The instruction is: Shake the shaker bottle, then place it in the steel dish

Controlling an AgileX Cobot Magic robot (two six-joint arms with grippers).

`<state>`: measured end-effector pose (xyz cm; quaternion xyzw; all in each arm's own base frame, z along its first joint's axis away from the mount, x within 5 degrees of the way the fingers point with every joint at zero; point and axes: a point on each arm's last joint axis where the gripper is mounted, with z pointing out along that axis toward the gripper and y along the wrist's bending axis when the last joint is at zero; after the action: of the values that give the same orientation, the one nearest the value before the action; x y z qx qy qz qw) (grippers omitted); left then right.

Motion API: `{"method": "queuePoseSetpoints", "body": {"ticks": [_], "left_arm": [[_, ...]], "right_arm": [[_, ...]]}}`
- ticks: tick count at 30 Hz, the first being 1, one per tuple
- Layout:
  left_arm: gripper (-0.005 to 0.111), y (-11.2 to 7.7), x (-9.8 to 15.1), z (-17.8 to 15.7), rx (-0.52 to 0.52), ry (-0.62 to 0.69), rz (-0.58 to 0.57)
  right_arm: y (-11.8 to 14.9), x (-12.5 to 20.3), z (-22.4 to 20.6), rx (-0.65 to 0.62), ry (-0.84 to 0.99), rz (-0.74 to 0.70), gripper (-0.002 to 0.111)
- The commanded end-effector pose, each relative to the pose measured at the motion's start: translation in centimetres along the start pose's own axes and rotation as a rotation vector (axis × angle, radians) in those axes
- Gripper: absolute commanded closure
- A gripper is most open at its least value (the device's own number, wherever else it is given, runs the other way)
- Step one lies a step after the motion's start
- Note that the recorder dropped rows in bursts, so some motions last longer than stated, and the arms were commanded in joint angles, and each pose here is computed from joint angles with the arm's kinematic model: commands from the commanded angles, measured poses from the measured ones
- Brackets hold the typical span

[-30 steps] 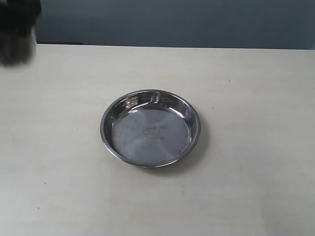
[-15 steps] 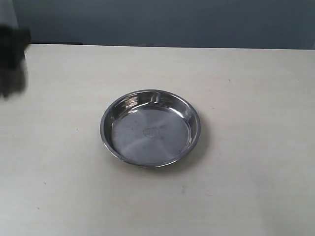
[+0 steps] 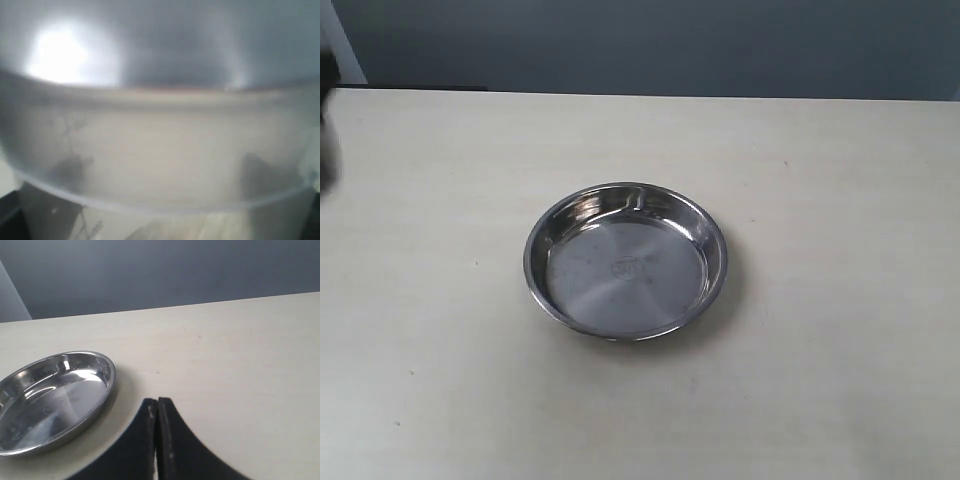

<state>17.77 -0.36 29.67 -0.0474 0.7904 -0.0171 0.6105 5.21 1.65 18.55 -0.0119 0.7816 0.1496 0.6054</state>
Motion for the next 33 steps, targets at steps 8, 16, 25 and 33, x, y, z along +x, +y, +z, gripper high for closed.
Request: {"method": "queuePoseSetpoints", "body": {"ticks": [8, 16, 25, 33], "left_arm": [[0.106, -0.2, -3.6, -1.1, -0.007, -0.128, 0.057], [0.106, -1.9, -6.8, -3.3, 0.161, -0.265, 0.198], [0.106, -1.7, -2.4, -2.3, 0.192, -0.130, 0.015], [0.106, 0.2, 2.3, -1.0, 0.005, 0.031, -0.082]], "right_arm": [[0.0, -0.1, 0.0, -0.001, -0.012, -0.002, 0.109], [0.0, -0.1, 0.0, -0.001, -0.012, -0.002, 0.109], [0.0, -0.1, 0.0, -0.001, -0.012, -0.002, 0.109], [0.0, -0.1, 0.0, -0.001, -0.012, -0.002, 0.109]]}}
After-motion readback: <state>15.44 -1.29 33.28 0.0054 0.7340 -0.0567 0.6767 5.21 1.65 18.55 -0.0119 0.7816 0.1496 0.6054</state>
